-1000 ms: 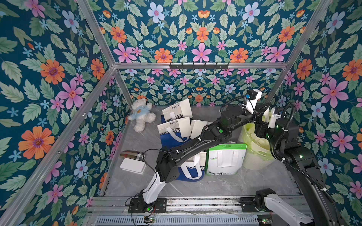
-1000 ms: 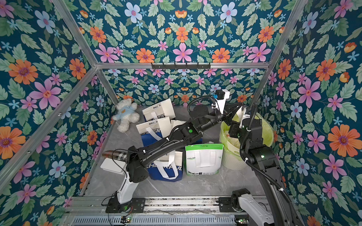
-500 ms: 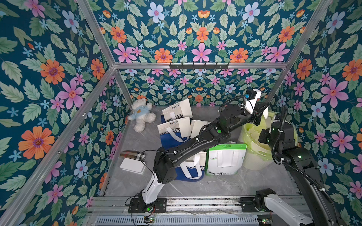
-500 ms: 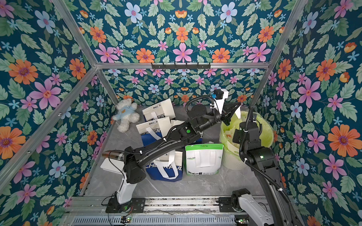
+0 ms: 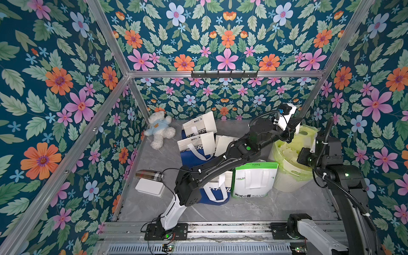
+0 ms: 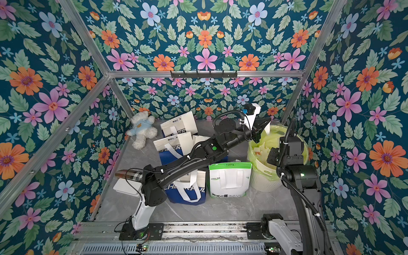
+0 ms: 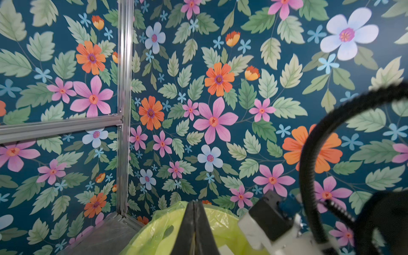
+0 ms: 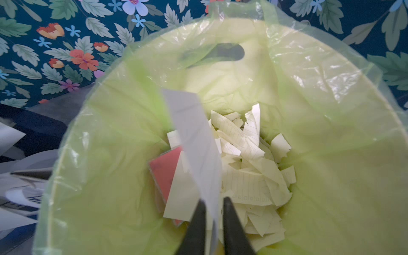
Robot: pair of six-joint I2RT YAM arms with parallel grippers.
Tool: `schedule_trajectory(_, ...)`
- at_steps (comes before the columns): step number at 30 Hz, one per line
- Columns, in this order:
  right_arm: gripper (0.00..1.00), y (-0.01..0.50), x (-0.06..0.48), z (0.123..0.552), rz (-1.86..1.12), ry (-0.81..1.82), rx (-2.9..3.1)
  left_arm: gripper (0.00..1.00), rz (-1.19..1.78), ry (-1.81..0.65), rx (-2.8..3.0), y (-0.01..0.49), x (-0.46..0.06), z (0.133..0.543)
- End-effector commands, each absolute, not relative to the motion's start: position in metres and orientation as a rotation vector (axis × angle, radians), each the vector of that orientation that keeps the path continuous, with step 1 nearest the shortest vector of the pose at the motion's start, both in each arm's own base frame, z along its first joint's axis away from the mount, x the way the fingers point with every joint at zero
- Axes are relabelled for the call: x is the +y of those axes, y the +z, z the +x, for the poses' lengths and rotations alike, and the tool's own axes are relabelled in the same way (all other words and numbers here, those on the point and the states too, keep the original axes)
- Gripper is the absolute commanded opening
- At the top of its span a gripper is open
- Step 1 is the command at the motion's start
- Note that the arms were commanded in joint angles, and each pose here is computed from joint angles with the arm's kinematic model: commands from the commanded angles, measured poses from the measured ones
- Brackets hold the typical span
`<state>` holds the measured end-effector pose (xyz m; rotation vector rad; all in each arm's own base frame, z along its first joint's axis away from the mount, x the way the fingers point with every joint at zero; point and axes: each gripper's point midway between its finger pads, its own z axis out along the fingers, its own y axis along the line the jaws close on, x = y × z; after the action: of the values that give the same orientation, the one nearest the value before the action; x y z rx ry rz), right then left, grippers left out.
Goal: Shred takeout receipts and throw away
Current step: Place the takeout receipt in the trash bin.
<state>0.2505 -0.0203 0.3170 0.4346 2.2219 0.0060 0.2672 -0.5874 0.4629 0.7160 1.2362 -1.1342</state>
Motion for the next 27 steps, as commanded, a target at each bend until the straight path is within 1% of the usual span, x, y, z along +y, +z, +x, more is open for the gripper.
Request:
schedule_trajectory(1, 0.61, 0.323, -0.018, 0.232, 0.48, 0.035, 2.259, 0.55, 0.778, -1.188, 1.263, 0.446, -0.599, 0.261)
schedule_trajectory(5, 0.64, 0.351, -0.016, 0.218, 0.459, 0.065, 2.214, 0.83, 0.801, -1.192, 1.292, 0.429, -0.607, 0.262)
schedule_trajectory(6, 0.65, 0.359, -0.014, 0.216, 0.449, 0.083, 2.195, 0.98, 0.803, -1.19, 1.299, 0.426, -0.608, 0.263)
schedule_trajectory(7, 0.66, 0.367, -0.012, 0.213, 0.44, 0.105, 2.178, 0.99, 0.807, -1.191, 1.306, 0.423, -0.609, 0.263)
schedule_trajectory(11, 0.67, 0.382, 0.001, 0.212, 0.412, 0.203, 2.159, 0.99, 0.826, -1.204, 1.331, 0.41, -0.614, 0.263)
schedule_trajectory(14, 0.67, 0.388, 0.006, 0.214, 0.42, 0.249, 2.139, 0.99, 0.879, -1.259, 1.32, 0.404, -0.619, 0.253)
schedule_trajectory(17, 0.66, 0.401, 0.008, 0.217, 0.449, 0.29, 2.098, 0.99, 0.991, -1.372, 1.212, 0.406, -0.616, 0.225)
schedule_trajectory(21, 0.65, 0.431, 0.009, 0.217, 0.471, 0.349, 2.03, 0.99, 1.177, -1.474, 0.992, 0.404, -0.595, 0.181)
schedule_trajectory(24, 0.66, 0.444, 0.008, 0.221, 0.507, 0.393, 2.025, 0.99, 1.286, -1.486, 0.893, 0.399, -0.581, 0.164)
schedule_trajectory(26, 0.65, 0.441, 0.004, 0.229, 0.546, 0.451, 2.036, 0.99, 1.319, -1.501, 0.836, 0.401, -0.572, 0.159)
schedule_trajectory(27, 0.65, 0.438, 0.004, 0.235, 0.571, 0.519, 2.037, 0.99, 1.331, -1.515, 0.811, 0.403, -0.568, 0.157)
